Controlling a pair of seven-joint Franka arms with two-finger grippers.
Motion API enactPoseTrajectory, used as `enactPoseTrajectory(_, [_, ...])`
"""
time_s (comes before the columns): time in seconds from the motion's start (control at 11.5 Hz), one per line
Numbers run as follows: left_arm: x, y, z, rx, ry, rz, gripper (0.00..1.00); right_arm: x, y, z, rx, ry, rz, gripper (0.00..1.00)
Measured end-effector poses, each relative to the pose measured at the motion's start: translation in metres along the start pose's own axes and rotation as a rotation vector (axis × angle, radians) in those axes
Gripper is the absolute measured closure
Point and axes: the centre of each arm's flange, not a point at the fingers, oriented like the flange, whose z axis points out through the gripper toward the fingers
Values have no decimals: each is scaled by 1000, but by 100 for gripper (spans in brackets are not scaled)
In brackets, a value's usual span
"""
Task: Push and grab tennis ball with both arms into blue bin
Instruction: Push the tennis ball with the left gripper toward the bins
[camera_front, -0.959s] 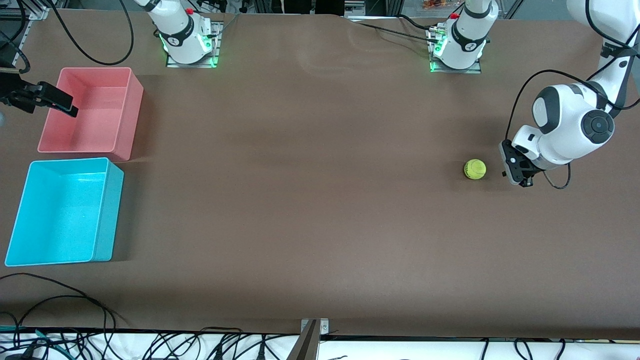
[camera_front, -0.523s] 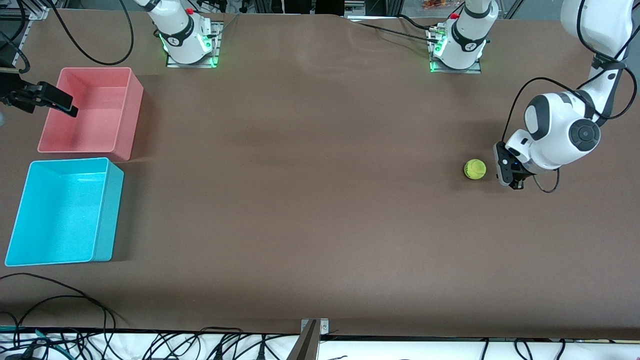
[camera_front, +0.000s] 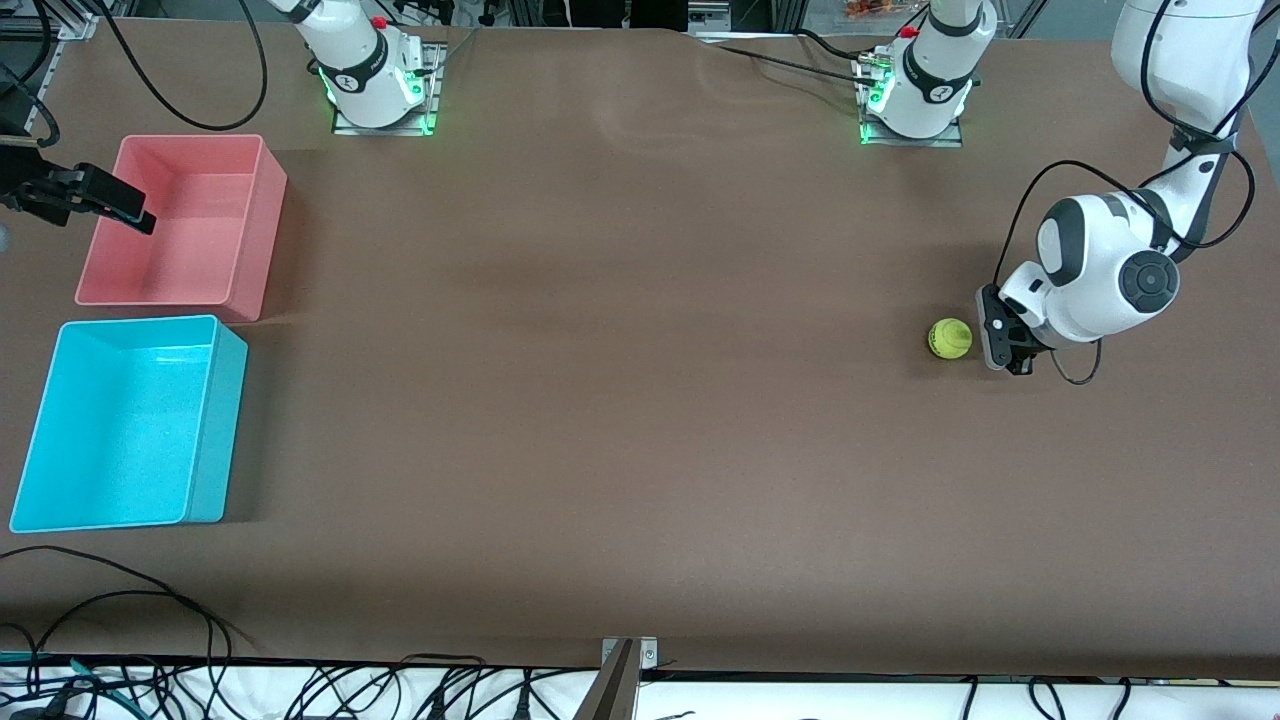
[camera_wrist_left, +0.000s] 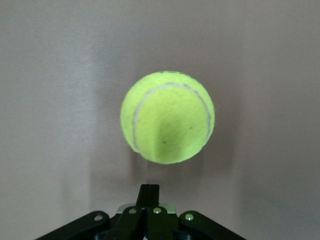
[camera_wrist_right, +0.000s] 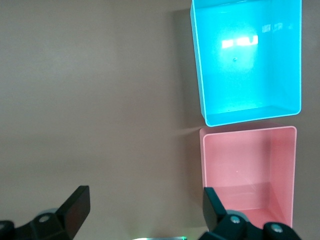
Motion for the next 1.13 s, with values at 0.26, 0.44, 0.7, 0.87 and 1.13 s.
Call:
enactPoseTrajectory(0.26, [0, 6, 8, -19, 8, -10, 99, 0, 0, 0, 0, 0, 0, 0])
enactPoseTrajectory(0.44, [2, 8, 9, -23, 30, -37, 99, 0, 0, 0, 0, 0, 0, 0])
enactPoseTrajectory(0.7, [60, 10, 10, -31, 61, -106, 99, 0, -1, 0, 0, 1, -2, 0])
enactPoseTrajectory(0.87, [158, 20, 5, -16, 81, -220, 99, 0, -2, 0, 0, 1, -3, 0])
enactPoseTrajectory(1.13, [248, 38, -6, 2, 88, -284, 99, 0, -2, 0, 0, 1, -3, 0])
